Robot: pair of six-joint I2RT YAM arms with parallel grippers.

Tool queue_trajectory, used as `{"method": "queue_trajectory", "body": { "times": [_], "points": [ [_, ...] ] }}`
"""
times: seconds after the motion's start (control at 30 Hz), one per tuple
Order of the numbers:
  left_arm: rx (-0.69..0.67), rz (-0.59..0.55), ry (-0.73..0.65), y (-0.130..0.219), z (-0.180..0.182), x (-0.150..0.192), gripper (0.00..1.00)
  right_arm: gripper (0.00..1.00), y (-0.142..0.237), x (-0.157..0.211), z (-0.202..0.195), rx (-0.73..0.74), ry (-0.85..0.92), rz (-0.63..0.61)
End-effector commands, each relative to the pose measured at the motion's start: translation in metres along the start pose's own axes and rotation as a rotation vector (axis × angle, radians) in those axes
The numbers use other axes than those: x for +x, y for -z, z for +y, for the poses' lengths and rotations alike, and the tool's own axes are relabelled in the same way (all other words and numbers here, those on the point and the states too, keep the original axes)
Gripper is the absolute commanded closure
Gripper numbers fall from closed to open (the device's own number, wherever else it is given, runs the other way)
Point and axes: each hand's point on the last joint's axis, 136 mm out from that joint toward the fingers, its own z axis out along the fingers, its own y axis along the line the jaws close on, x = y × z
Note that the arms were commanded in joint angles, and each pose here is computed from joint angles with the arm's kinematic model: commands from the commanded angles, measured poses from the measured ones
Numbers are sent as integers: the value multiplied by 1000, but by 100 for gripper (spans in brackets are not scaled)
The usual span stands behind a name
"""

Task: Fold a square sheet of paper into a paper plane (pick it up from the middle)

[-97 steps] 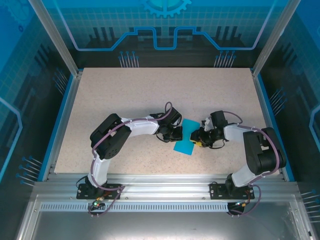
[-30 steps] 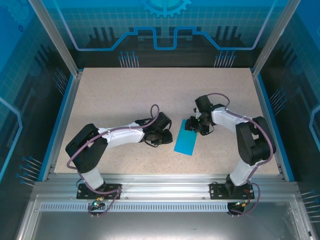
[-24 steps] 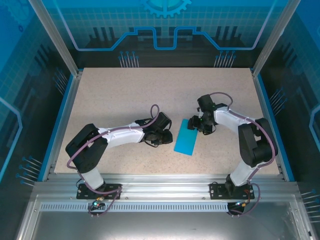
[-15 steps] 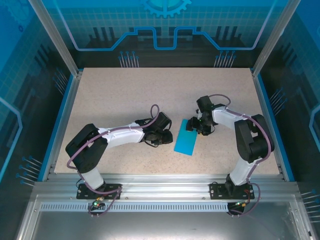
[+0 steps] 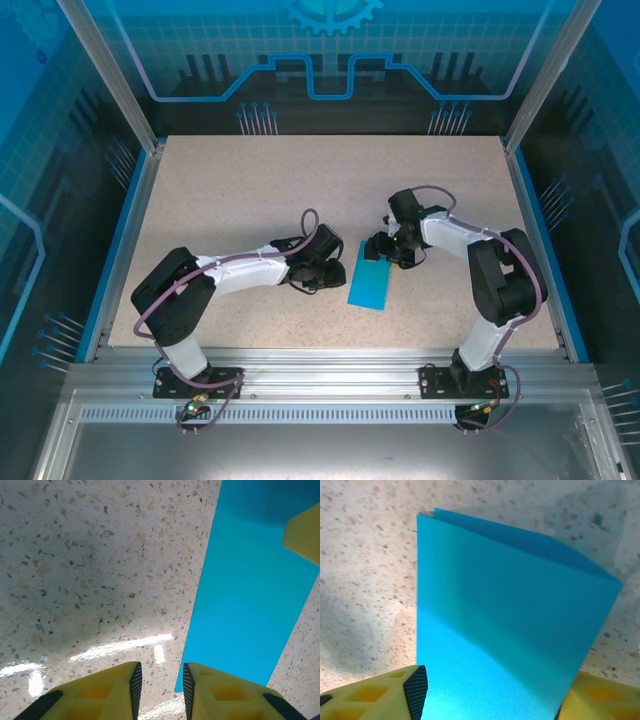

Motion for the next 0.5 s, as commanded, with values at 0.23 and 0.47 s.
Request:
{"method": "queue_trajectory", "body": {
  "times": [0.23, 0.47],
  "points": [
    [22, 26, 37, -2, -6, -1, 68, 36, 4, -8, 8, -2, 73, 10],
    [23, 25, 42, -1, -5, 0, 68, 58, 11, -15, 37, -130, 123, 45]
  ]
}}
